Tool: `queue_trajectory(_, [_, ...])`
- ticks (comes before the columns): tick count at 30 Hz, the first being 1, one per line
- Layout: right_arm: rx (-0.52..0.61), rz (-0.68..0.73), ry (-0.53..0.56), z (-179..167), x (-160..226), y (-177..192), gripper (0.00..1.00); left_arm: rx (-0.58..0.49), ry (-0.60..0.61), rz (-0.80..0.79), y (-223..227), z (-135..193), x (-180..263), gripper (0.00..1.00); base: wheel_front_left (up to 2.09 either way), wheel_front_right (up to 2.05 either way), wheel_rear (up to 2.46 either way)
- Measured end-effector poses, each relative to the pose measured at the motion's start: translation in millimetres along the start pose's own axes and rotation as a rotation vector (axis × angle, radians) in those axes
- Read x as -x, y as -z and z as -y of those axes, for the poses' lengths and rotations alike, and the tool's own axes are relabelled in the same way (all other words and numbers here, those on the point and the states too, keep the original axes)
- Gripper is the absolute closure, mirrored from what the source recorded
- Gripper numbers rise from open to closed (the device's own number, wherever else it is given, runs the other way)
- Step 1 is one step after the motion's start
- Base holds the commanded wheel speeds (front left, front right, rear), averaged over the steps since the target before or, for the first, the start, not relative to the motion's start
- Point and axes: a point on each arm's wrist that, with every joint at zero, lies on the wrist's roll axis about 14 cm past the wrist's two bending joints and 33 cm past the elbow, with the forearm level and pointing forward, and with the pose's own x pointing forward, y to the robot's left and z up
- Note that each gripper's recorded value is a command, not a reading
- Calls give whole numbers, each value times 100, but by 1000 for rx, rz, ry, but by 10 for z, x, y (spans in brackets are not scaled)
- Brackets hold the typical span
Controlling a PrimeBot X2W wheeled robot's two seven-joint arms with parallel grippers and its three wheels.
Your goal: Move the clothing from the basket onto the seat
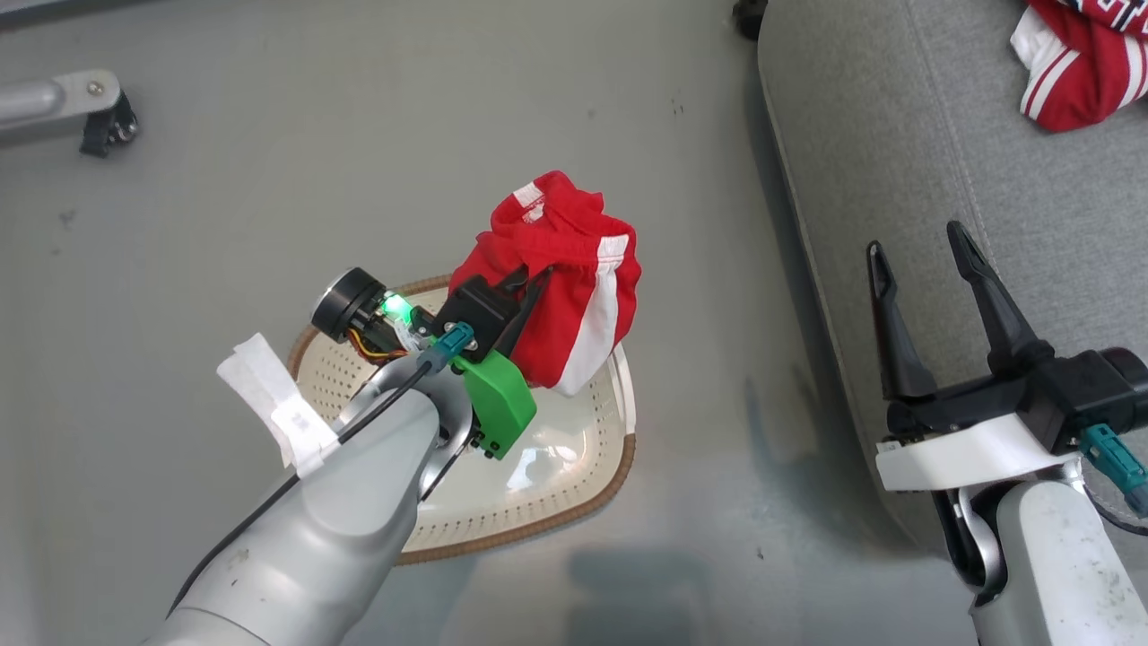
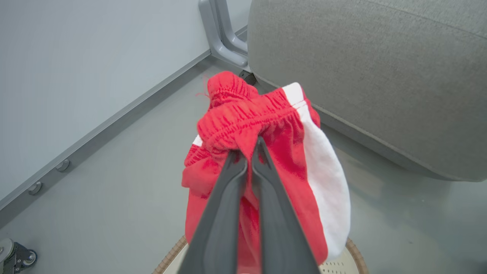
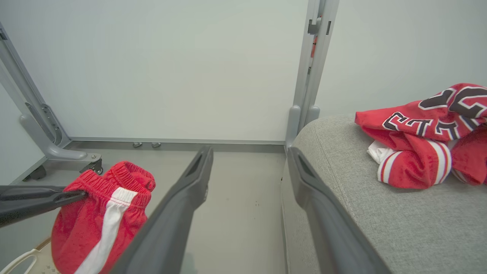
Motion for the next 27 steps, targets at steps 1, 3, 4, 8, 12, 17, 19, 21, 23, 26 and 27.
queue_trajectory(1, [-1,5,-2,-13,27,-35,0,0,-18,28,-110,-28,31,100,0,0,0])
queue_trajectory(3, [-8,17,-5,-37,78,-109,0,-7,-47,85,-333,-70,95,100,0,0,0])
queue_trajectory(4, [-9,23,-6,-48,97,-139,0,-5,-61,108,-422,-89,125,100,0,0,0])
queue_trajectory(8, [-17,51,-17,-104,175,-282,0,-25,-105,214,-838,-143,272,100,0,0,0])
queue_trajectory(12, [-26,71,-29,-166,251,-386,0,-46,-133,309,-1205,-158,429,100,0,0,0])
queue_trajectory(17, [-37,95,-45,-246,325,-497,0,-74,-153,409,-1573,-133,624,100,0,0,0])
queue_trajectory(19, [-43,100,-50,-278,364,-525,0,-86,-162,443,-1699,-120,703,100,0,0,0])
queue_trajectory(21, [-44,106,-55,-298,391,-557,0,-96,-165,469,-1790,-96,766,100,0,0,0])
queue_trajectory(23, [-47,110,-59,-321,423,-578,0,-108,-167,494,-1883,-74,829,100,0,0,0])
queue_trajectory(26, [-52,113,-66,-355,454,-594,0,-120,-168,521,-1975,-41,897,100,0,0,0])
queue_trajectory(27, [-54,112,-67,-363,460,-592,0,-123,-169,527,-1995,-38,913,100,0,0,0])
